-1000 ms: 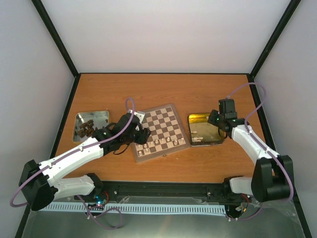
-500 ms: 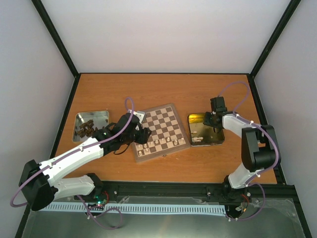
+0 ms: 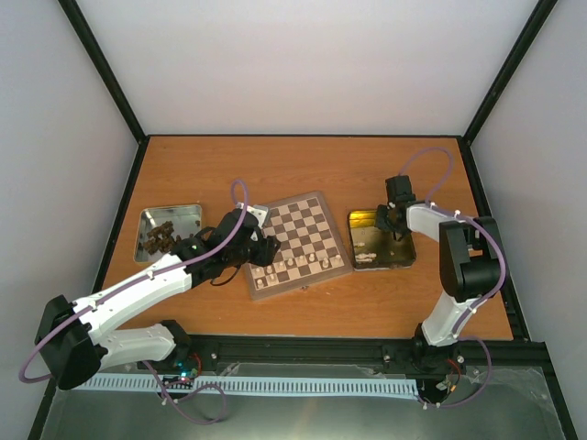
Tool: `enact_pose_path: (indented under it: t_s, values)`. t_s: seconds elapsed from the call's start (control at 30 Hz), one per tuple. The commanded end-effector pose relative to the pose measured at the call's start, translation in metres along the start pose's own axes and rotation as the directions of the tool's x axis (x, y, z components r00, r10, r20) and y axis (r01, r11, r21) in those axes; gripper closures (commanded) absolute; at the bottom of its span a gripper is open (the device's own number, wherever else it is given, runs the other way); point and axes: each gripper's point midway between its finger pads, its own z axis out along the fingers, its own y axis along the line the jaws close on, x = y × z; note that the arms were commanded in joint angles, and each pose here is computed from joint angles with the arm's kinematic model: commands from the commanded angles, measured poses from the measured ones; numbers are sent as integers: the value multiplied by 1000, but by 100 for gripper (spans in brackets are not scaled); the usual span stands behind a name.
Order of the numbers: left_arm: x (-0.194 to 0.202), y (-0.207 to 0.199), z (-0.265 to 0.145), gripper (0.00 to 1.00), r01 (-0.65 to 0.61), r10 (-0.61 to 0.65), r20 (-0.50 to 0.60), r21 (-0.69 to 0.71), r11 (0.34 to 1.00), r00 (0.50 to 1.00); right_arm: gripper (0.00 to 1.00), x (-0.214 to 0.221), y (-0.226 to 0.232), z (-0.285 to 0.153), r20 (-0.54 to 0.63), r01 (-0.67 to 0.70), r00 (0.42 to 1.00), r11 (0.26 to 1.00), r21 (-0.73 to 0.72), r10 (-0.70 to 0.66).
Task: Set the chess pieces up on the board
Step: Pick up the chess piece from the storage box.
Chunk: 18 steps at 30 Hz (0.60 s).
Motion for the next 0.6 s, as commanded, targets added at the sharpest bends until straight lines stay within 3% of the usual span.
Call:
enact_pose_path:
  t_s: [0.0,0.13,0.33,0.57]
  values:
    - [-14,-2,-6,45,17,-18,46,12,1000,999,78,-6,4,4,7,42,999,999,-2,-42]
    - [-13,-1,-6,45,17,-17,45,8,1000,999,81,-4,7,7,-7,57,998,998,-17,-58]
    - [-13,0,-6,45,19,-19,46,4,1000,999,77,0,5,13,-33,73,997,997,-6,-73]
    - [-15,-1,-7,45,28,-28,53,7,1000,998,95,-1,6,5,-29,80,996,997,11,-80]
